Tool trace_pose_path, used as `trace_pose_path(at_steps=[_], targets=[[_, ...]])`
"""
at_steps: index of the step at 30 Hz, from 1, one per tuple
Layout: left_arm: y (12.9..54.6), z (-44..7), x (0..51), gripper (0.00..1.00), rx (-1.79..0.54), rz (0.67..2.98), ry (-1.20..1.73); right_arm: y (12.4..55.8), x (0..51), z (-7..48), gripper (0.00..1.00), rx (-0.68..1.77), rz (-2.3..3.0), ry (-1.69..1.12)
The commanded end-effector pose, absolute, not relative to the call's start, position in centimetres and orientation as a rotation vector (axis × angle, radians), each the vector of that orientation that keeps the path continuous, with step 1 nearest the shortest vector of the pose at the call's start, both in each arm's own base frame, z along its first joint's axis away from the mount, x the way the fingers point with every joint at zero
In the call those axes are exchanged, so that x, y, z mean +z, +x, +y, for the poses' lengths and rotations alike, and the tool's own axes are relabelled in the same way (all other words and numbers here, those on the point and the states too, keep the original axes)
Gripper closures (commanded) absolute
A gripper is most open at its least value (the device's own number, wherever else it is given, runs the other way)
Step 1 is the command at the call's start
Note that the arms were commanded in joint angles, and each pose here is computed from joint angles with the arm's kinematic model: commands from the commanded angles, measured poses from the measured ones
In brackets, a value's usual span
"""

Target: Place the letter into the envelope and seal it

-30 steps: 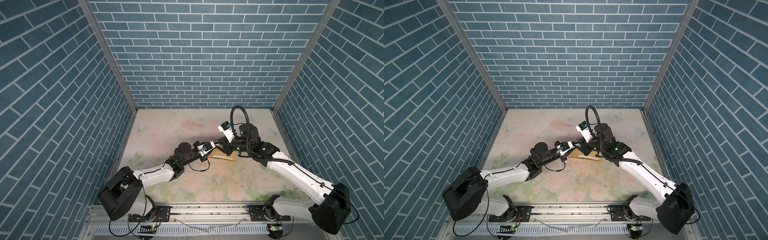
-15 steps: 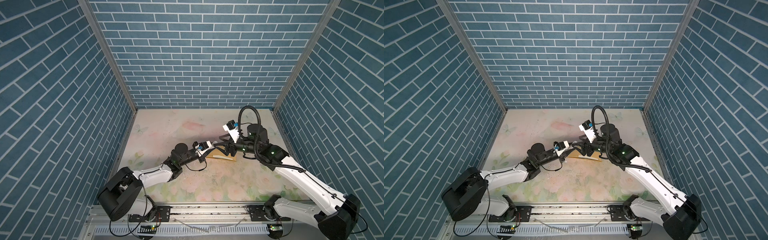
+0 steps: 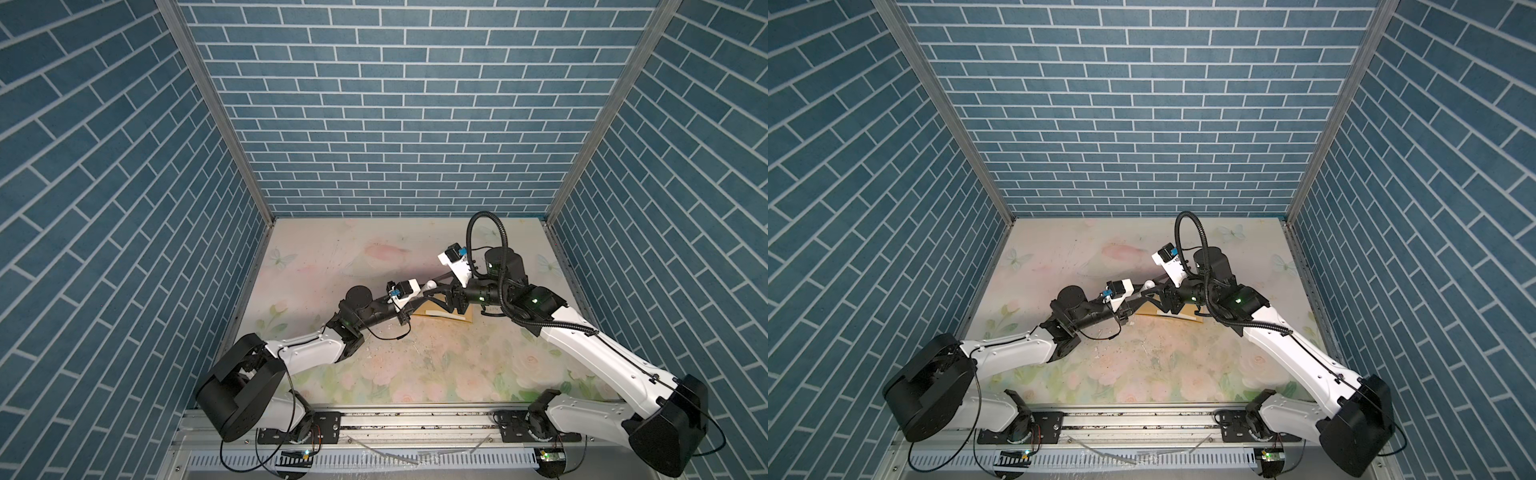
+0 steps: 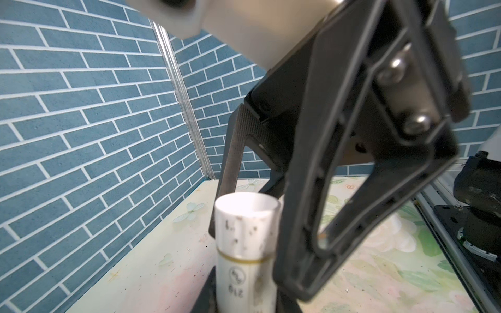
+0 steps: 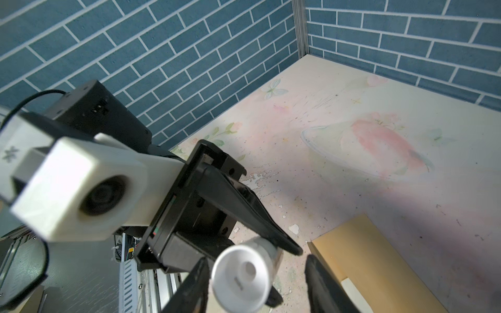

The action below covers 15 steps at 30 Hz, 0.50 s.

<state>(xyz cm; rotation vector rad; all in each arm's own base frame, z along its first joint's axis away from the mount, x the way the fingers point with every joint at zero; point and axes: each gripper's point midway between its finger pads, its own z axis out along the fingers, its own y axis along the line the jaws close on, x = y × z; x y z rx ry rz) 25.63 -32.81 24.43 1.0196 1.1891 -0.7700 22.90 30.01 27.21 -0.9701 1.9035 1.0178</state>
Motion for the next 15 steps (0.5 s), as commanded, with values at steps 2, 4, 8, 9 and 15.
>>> trace_pose_path(at_steps=[2, 4, 8, 9, 15], targets=[[25.5, -32.8, 25.5, 1.00, -0.791, 1.153, 1.005, 22.9, 28.3, 30.7, 0.49, 1.023, 1.853, -1.003], [25.5, -32.7, 25.5, 1.00, -0.787, 1.154, 1.004, 23.1, 28.3, 30.9, 0.50, 1.015, 1.852, -1.002], [25.6, -32.7, 25.6, 1.00, -0.786, 1.158, 1.001, 23.2, 28.3, 31.5, 0.56, 1.004, 1.849, -1.004], [25.6, -32.7, 25.8, 1.00, -0.788, 1.153, 1.000, 23.1, 28.4, 31.6, 0.57, 1.005, 1.845, -1.006], [25.7, -32.8, 25.8, 1.00, -0.797, 1.158, 0.989, 23.0, 28.2, 32.2, 0.66, 0.991, 1.837, -1.013]])
